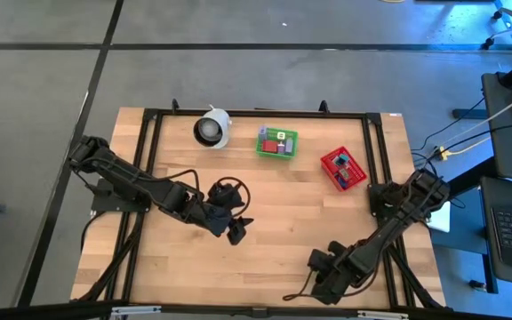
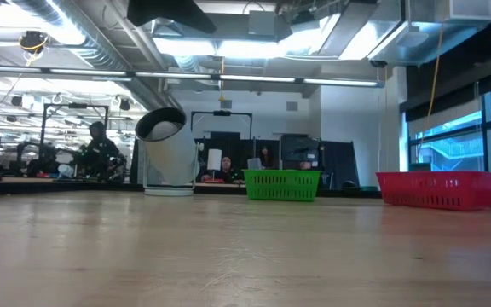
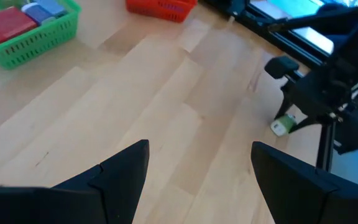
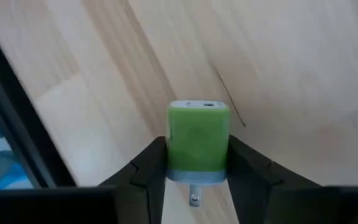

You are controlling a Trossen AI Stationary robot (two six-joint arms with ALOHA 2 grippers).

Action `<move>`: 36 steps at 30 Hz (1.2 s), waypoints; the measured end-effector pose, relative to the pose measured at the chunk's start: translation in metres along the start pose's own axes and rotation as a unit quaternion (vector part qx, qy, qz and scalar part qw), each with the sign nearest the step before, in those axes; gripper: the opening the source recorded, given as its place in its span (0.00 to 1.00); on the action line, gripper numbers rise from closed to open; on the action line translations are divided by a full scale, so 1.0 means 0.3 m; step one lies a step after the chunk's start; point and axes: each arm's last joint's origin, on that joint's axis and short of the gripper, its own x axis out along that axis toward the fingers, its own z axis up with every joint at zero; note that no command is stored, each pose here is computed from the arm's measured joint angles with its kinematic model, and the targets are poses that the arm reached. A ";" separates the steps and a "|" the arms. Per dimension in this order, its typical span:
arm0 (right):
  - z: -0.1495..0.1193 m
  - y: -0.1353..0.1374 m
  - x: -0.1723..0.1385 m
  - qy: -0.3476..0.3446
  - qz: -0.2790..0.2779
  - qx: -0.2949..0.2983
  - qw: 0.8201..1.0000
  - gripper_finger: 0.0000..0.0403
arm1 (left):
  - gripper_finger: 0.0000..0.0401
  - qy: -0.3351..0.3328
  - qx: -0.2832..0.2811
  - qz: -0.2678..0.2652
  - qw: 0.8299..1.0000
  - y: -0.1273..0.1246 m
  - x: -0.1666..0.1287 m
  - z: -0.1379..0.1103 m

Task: Pick & Place Office items
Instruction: Put the green charger adapter into the green bin

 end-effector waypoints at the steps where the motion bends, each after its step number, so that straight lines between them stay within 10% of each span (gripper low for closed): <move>1: 0.000 0.000 0.000 -0.005 -0.002 0.004 1.000 0.32 | 0.69 -0.002 -0.005 0.003 1.000 0.002 0.001 0.001; 13: 0.076 -0.019 -0.057 -0.168 -0.022 0.045 0.985 0.34 | 0.69 -0.041 -0.024 0.033 0.998 0.010 0.003 0.014; 26: 0.320 -0.130 -0.438 -0.421 -0.010 0.004 0.907 0.35 | 0.69 -0.113 -0.024 0.089 0.989 0.020 0.000 0.028; 36: 0.343 -0.205 -0.781 -0.572 0.050 -0.094 0.813 0.35 | 0.69 -0.132 -0.047 0.066 0.988 0.004 -0.001 0.043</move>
